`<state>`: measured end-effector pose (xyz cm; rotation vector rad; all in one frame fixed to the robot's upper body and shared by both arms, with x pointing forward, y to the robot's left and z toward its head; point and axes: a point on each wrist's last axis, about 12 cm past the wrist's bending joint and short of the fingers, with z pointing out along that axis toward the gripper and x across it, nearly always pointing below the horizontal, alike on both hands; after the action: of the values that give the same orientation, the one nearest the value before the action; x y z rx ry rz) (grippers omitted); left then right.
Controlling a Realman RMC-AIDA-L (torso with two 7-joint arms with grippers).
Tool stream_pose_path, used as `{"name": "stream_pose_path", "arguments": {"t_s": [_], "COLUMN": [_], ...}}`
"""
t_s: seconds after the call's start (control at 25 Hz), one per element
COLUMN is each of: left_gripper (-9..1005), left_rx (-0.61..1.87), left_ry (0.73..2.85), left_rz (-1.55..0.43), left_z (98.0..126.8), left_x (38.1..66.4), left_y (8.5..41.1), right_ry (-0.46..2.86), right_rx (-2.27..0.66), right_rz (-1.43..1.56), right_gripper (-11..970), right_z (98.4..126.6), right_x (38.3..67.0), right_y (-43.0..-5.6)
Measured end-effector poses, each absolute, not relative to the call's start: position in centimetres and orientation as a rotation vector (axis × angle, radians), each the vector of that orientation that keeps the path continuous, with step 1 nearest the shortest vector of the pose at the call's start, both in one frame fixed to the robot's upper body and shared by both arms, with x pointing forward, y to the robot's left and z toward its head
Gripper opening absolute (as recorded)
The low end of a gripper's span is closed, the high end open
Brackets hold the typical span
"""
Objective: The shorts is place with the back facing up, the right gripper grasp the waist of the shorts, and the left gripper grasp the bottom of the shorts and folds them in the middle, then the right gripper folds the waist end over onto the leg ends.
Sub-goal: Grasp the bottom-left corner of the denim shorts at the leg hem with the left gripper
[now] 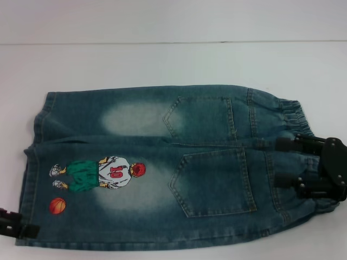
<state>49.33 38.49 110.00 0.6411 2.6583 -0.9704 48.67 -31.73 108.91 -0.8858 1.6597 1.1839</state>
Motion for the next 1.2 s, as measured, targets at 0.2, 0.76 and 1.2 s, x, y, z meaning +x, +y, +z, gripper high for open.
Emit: {"name": "stream_pose_path", "arguments": {"t_s": [0.2,0.76,1.2], "left_gripper": [884,884,883], "left_rx": [0.624,0.599,0.617], "left_ry": [2.677,2.750,2.749], "left_rz": [-0.935,-0.909,-0.946], "left_z": [110.11,109.80,109.37], "left_x": [49.45,49.02,49.17], "left_y": [38.83,39.29,38.50], "right_ry": [1.659,1.660,1.654], "right_rx": [-0.879,-0.863,-0.854], "right_rz": [1.179,1.175,1.170], "right_gripper": [912,912,911], "right_z": [108.89,108.95,109.05], "right_x": [48.59,48.52,48.54], "right_y": [-31.87,-32.14,-32.31]}}
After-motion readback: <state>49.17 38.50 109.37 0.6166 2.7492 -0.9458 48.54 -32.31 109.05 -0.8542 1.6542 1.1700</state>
